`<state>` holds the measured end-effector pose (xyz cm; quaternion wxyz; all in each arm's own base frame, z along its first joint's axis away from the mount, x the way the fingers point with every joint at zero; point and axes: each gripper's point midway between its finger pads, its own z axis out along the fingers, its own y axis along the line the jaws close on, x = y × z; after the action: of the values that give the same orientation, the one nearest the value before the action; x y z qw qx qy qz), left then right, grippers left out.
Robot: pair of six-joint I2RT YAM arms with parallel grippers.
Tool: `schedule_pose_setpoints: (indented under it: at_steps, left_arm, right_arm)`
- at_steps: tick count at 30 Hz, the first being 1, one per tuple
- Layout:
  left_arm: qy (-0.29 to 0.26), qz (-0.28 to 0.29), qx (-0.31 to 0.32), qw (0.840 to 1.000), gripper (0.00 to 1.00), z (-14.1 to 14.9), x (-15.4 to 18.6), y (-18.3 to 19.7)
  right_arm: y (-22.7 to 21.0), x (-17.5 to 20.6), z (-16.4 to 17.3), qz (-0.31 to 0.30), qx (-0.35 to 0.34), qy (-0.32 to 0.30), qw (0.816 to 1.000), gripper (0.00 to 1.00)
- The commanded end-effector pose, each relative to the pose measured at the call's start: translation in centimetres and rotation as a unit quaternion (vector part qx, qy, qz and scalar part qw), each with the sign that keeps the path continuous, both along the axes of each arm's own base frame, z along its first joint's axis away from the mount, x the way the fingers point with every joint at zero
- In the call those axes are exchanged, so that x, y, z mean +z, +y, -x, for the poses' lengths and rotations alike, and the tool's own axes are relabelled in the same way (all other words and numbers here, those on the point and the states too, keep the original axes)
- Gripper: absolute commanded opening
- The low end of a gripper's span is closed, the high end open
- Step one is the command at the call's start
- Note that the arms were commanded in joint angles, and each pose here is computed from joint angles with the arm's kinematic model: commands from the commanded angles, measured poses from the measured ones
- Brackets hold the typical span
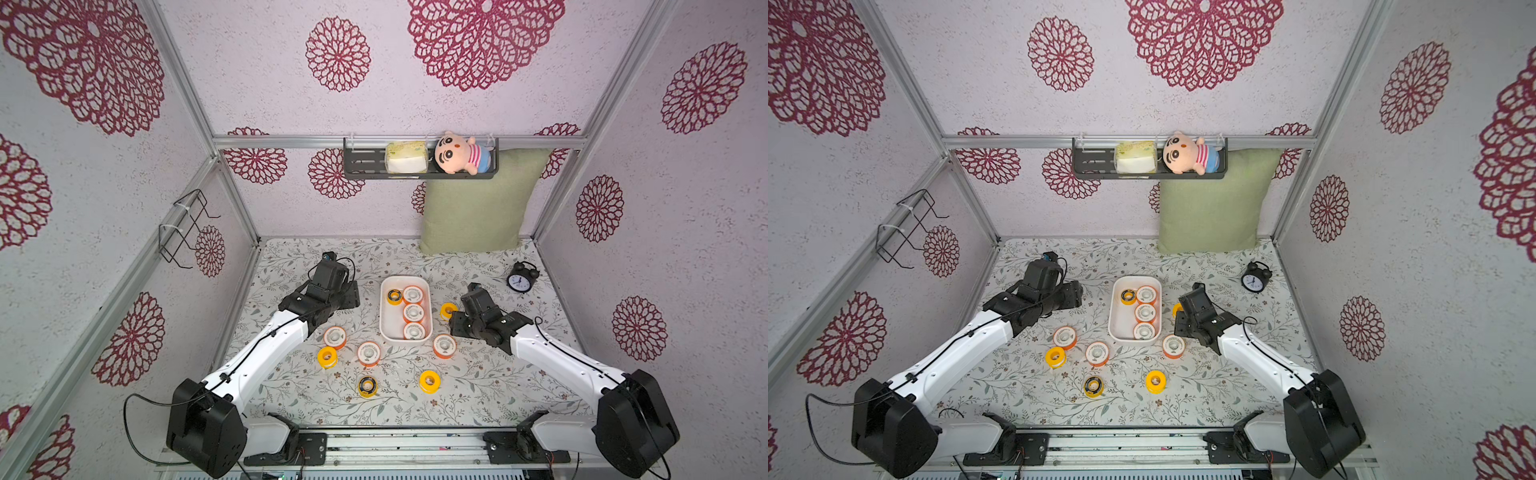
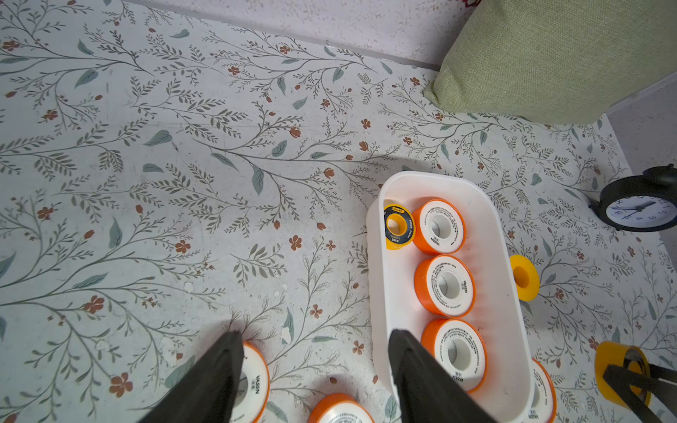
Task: Put the sealing tape into the storage box
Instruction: Pick up the sealing tape at the center of the board, then place the sealing tape in the storage box.
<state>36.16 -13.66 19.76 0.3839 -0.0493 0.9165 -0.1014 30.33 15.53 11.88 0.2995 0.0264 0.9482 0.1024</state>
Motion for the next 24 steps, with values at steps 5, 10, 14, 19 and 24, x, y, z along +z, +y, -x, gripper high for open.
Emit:
schedule_pose_setpoints:
  at_steps: [5, 10, 14, 19, 24]
  left_arm:
    - [-0.007, -0.001, 0.008, 1.000, 0.70, -0.2, 0.7, 0.5]
    - [-0.006, -0.002, 0.009, 1.000, 0.70, -0.2, 0.6, 0.6]
    - [-0.005, -0.004, 0.010, 1.000, 0.70, -0.1, 0.6, 0.7]
    - [-0.005, -0.004, 0.010, 1.000, 0.70, -0.1, 0.6, 0.7]
    - [-0.005, -0.004, 0.011, 1.000, 0.70, 0.0, 0.7, 0.7]
  right_arm:
    - [5.8, 4.2, -3.7, -0.062, 0.076, -0.054, 0.994, 0.56]
    - [9.5, 4.6, -5.5, -0.066, 0.118, -0.060, 0.989, 0.56]
    - [12.2, 4.3, -6.5, -0.069, 0.148, -0.060, 0.985, 0.56]
    - [14.9, 3.3, -7.4, -0.073, 0.176, -0.051, 0.980, 0.56]
    - [17.2, 2.1, -8.0, -0.065, 0.199, -0.037, 0.977, 0.56]
